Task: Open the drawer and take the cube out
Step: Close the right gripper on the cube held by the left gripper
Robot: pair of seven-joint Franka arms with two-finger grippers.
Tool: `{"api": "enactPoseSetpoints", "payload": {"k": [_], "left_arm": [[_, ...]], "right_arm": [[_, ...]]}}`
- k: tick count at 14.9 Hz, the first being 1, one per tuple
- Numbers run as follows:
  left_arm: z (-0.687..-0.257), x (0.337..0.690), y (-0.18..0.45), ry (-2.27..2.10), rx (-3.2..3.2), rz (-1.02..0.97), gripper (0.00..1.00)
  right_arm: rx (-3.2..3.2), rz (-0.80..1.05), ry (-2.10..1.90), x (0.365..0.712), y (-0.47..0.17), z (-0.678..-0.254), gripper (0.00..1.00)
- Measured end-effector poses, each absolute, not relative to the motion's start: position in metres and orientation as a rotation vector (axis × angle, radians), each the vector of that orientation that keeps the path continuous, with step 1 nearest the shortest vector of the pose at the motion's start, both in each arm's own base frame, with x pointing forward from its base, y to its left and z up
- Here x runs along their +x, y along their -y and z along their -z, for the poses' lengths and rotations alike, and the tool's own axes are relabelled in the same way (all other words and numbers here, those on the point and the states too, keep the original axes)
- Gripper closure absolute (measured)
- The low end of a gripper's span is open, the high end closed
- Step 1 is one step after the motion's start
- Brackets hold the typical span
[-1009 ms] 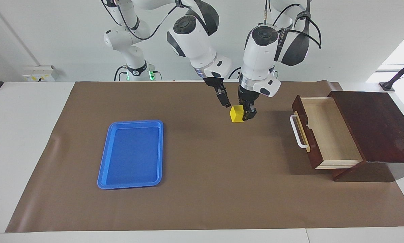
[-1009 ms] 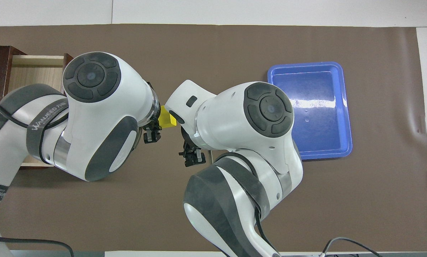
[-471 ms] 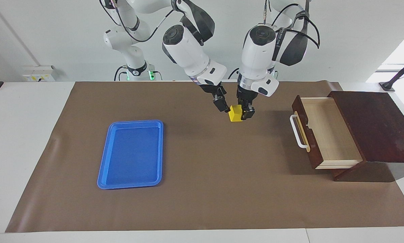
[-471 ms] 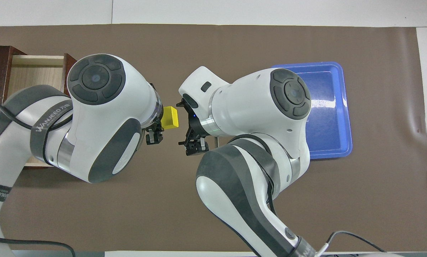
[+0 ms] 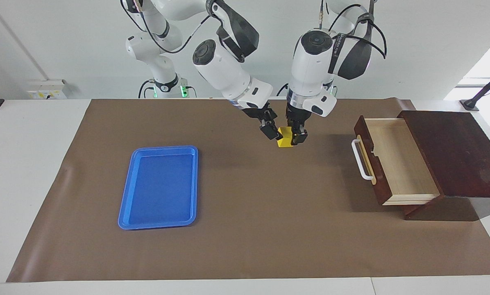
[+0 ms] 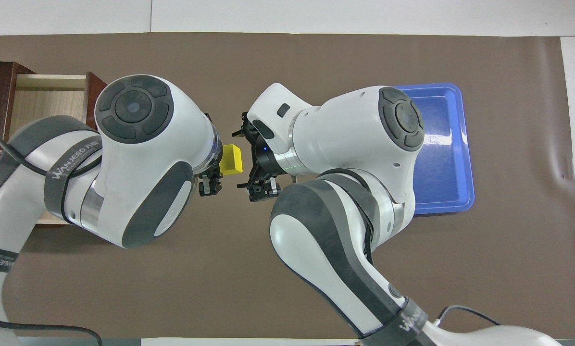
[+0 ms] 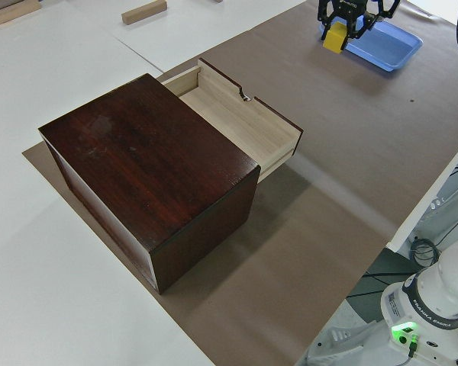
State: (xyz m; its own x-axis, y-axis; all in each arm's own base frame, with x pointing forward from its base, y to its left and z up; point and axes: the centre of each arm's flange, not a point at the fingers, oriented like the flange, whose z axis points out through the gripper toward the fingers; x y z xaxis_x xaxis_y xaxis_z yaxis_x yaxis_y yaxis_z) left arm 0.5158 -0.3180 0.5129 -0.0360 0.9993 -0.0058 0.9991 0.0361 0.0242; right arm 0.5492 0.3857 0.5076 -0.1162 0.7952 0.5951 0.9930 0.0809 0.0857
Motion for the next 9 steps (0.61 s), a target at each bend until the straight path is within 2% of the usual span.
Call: {"api": "enactPoseSetpoints", "payload": {"k": [9], "left_arm": [[-0.51,0.507,0.324,-2.256,2.214,-0.016,0.45]], "right_arm": [[-1.708,0.694,1.919,0.549,-0.38,-0.492,0.0]]}}
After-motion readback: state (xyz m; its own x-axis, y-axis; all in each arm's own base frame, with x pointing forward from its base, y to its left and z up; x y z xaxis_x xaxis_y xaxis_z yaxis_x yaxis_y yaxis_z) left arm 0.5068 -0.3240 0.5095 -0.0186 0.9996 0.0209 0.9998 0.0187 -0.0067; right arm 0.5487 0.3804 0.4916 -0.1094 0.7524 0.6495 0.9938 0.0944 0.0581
